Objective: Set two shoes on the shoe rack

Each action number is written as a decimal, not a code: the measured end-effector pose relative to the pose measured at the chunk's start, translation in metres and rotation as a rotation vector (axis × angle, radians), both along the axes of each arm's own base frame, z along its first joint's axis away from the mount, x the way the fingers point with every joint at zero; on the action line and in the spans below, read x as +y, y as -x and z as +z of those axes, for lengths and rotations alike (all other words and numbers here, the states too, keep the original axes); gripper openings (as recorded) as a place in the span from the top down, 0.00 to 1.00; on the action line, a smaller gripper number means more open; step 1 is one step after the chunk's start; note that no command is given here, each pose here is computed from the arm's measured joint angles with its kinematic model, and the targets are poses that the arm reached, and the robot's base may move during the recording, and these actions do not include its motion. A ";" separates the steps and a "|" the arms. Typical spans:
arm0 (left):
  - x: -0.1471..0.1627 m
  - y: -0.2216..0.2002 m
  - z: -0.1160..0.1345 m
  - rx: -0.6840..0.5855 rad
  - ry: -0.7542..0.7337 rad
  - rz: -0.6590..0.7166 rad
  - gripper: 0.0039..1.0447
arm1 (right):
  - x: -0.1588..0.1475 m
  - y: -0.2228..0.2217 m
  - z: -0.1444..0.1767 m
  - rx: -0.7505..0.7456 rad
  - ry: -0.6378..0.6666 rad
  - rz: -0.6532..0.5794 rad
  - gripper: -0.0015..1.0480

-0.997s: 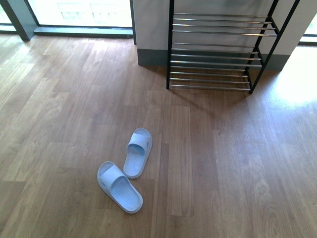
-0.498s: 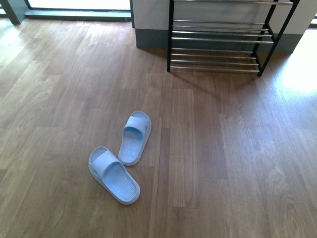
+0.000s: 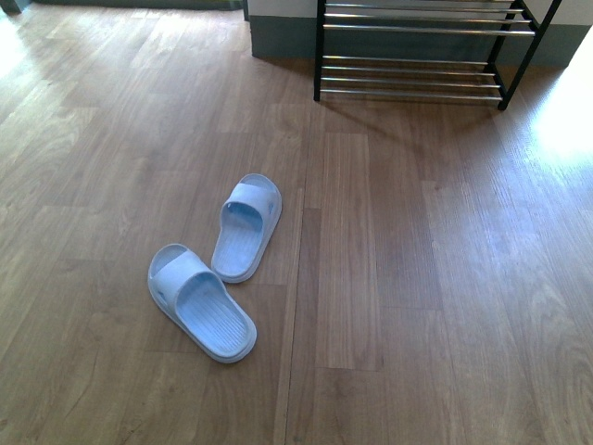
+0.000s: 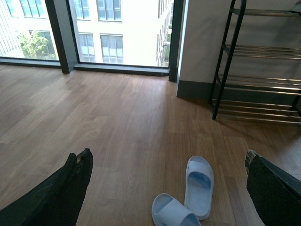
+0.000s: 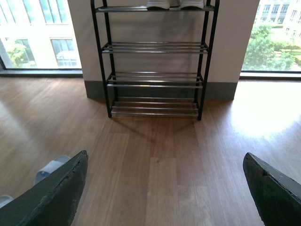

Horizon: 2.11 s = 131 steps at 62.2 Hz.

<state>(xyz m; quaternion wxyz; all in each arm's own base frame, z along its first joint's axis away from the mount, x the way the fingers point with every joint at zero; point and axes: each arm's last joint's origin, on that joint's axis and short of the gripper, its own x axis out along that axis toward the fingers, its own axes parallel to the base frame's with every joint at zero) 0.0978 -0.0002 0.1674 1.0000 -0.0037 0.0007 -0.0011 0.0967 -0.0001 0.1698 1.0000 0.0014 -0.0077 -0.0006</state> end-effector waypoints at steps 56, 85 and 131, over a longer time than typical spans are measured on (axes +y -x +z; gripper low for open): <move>0.000 0.000 0.000 0.000 0.000 0.000 0.09 | 0.000 0.000 0.000 0.000 0.000 0.000 0.09; 0.000 0.000 0.000 0.000 0.000 0.003 0.09 | 0.000 0.000 0.000 0.000 0.000 0.005 0.09; 0.000 0.000 0.000 0.000 0.000 0.000 0.09 | 0.033 -0.071 0.005 0.181 -0.021 0.333 0.09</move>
